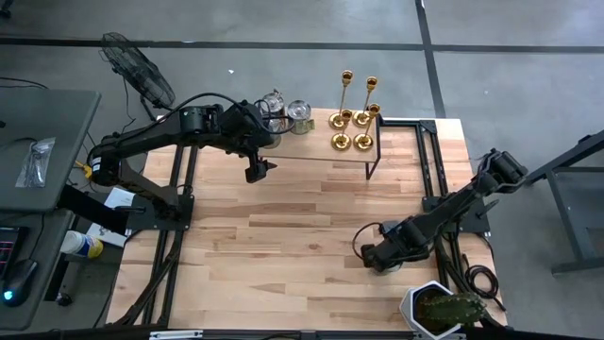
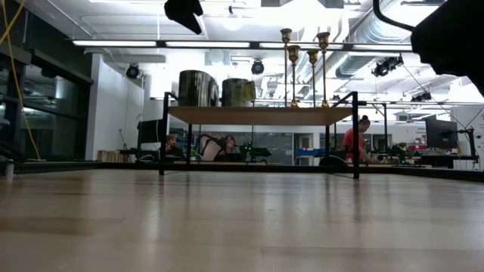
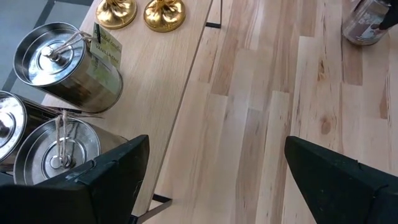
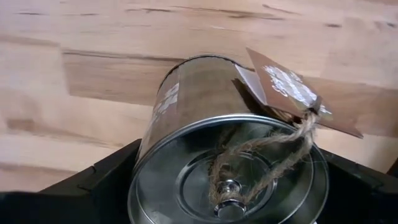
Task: Pick & Place candle stick holders
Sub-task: Align the silver scented candle on the shelf with the silver scented candle
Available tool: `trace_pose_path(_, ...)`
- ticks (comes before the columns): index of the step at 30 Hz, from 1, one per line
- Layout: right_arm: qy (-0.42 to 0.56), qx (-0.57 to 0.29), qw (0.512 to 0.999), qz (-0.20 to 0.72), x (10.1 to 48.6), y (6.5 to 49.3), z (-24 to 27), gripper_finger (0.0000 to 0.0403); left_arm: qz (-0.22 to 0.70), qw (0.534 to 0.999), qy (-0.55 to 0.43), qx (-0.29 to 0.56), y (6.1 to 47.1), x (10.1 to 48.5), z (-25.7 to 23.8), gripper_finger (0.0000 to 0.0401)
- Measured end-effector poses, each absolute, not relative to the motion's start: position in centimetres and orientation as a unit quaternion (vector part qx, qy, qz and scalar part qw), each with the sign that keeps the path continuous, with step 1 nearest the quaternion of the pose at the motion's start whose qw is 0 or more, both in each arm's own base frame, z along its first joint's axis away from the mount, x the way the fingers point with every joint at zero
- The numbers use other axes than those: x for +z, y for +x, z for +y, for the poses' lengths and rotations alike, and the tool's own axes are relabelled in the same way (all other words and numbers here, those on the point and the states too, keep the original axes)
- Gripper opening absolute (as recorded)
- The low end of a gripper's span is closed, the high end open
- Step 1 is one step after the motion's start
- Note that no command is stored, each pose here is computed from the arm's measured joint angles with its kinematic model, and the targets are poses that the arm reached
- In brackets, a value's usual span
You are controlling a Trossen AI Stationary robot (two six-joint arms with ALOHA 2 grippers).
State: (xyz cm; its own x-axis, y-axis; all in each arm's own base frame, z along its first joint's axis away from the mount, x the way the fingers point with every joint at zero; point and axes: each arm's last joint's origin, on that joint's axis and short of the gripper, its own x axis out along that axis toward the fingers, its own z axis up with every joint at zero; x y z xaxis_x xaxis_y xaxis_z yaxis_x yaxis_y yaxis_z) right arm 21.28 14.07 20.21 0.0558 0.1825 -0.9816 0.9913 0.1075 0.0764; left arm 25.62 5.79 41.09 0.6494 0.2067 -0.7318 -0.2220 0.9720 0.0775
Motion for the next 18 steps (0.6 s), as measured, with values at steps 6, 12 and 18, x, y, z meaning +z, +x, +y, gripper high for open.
trace_pose_path(6, 0.524, -0.363, 0.526, 0.563, 20.9, 21.7, 13.2, 0.0351, 0.401, 0.908, -0.010, 0.118, 25.6, 41.1, 5.8, 0.0365)
trace_pose_path(12, 0.512, -0.300, 0.568, 0.570, 21.7, 22.8, 11.5, 0.0350, 0.393, 0.912, -0.014, 0.118, 25.7, 41.2, 5.8, 0.0365)
trace_pose_path(18, 0.492, -0.237, 0.596, 0.588, 22.0, 23.8, 9.9, 0.0350, 0.389, 0.913, -0.022, 0.120, 25.8, 41.2, 5.8, 0.0365)
